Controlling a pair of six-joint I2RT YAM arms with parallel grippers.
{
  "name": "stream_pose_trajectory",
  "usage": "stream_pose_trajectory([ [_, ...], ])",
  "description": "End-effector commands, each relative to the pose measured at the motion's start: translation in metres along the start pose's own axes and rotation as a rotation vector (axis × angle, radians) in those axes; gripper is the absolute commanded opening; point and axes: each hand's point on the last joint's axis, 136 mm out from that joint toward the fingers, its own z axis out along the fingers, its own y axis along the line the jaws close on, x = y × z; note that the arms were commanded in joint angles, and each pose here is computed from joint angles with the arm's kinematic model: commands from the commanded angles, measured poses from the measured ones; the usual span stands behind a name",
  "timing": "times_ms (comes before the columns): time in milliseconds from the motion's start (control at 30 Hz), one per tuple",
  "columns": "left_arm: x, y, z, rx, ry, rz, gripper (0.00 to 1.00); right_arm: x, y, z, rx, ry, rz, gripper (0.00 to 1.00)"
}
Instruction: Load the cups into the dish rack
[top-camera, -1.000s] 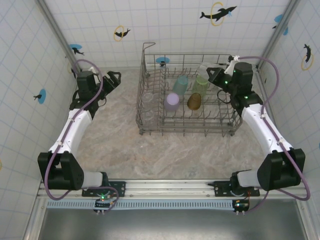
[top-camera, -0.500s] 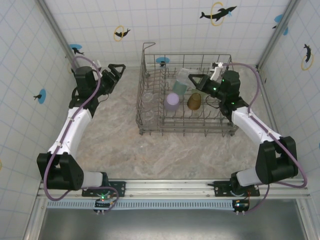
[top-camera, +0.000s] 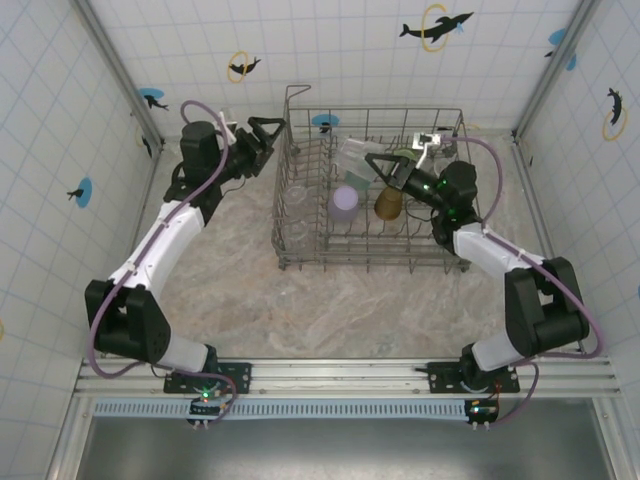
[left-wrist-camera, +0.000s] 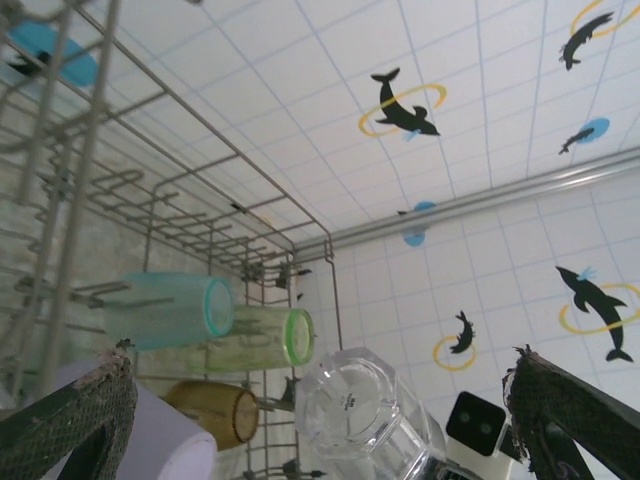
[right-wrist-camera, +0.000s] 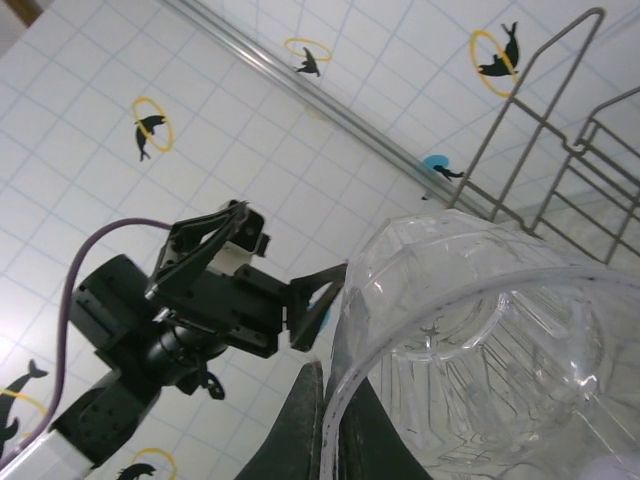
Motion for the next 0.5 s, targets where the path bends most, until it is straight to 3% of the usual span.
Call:
stream_pose_trajectory([
  [0, 0.012, -0.033, 0.013, 0.097, 0.05, 0.0, 0.98, -0.002, 0.04, 0.0, -0.176, -0.015, -0.056, 0.0],
  [467, 0.07, -0.044, 0.05, 0.126, 0.165, -0.036, 0.98, 0.016, 0.047, 0.016, -0.252, 0.025, -0.007, 0.0],
])
